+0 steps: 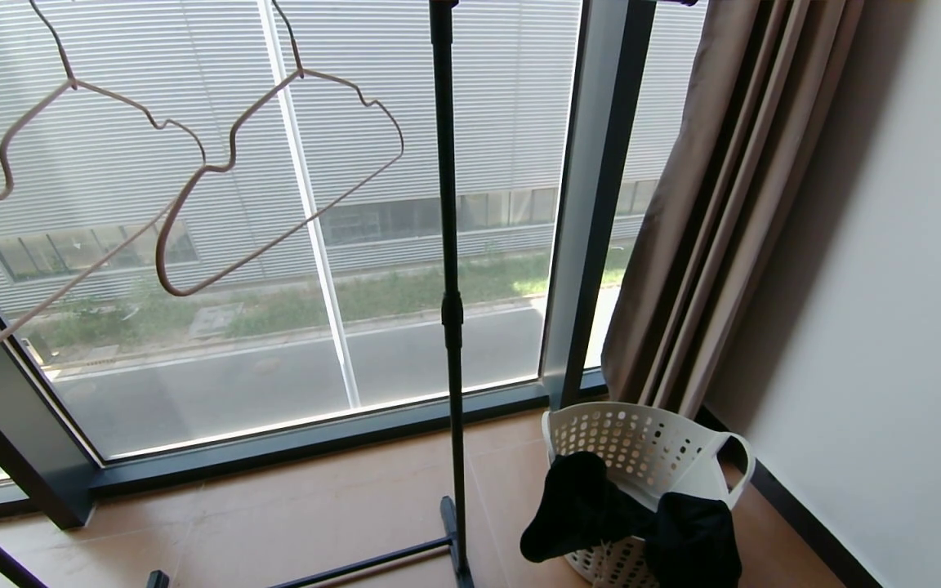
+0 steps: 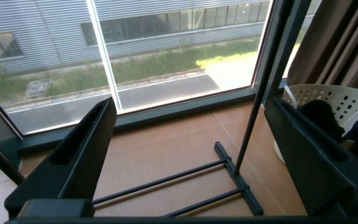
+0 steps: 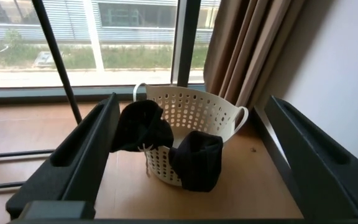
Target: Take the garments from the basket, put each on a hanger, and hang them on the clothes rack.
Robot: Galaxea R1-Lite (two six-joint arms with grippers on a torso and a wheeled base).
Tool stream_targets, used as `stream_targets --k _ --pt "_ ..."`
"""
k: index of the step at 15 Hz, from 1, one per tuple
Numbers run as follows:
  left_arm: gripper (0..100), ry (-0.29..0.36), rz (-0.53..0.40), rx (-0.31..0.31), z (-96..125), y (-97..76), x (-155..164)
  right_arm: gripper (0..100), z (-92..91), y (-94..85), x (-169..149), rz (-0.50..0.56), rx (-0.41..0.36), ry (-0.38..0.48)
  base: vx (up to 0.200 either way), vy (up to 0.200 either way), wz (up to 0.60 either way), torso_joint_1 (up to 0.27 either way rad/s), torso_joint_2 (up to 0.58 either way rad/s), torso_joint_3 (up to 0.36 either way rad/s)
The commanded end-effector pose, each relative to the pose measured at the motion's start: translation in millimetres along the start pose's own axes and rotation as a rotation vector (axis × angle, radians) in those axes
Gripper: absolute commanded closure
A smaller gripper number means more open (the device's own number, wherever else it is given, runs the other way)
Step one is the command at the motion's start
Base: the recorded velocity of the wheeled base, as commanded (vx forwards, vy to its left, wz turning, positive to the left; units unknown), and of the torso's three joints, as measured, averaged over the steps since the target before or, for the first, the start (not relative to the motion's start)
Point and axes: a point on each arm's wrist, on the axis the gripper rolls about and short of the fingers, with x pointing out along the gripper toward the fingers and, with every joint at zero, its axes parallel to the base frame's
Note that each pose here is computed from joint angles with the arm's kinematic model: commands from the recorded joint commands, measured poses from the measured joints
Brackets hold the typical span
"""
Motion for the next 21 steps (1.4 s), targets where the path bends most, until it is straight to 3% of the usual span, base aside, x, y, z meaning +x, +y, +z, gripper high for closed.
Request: stream_targets --k 1,5,10,17,19,21 --pt "0 0.001 -0.001 -0.001 0.0 0.0 0.1 0 33.2 -2.3 19.9 0.066 0.003 0.150 0.000 0.000 0.00 0.000 0.00 0.000" --pt "0 0.003 -0.004 0.004 0.1 0.0 0.2 0 69.8 -1.8 57.8 0.132 0.004 0.301 0.000 0.000 0.00 0.000 0.00 0.000" --pt "0 0.004 -0.006 0.004 -0.1 -0.1 0.2 0 96.0 -0.5 101.7 0.168 -0.029 0.408 0.000 0.000 0.00 0.000 0.00 0.000" --pt "0 0.004 -0.006 0.004 0.2 -0.1 0.1 0 119.4 0.5 167.0 0.197 -0.147 0.494 0.000 0.000 0.00 0.000 0.00 0.000" --pt "0 0.006 -0.006 0.004 0.2 -0.1 0.2 0 119.4 0.9 179.5 0.209 -0.180 0.515 0.000 0.000 0.00 0.000 0.00 0.000" --pt "0 0.006 -0.006 0.004 0.0 -0.1 0.1 0 115.5 4.5 199.8 0.251 -0.262 0.555 0.000 0.000 0.00 0.000 0.00 0.000"
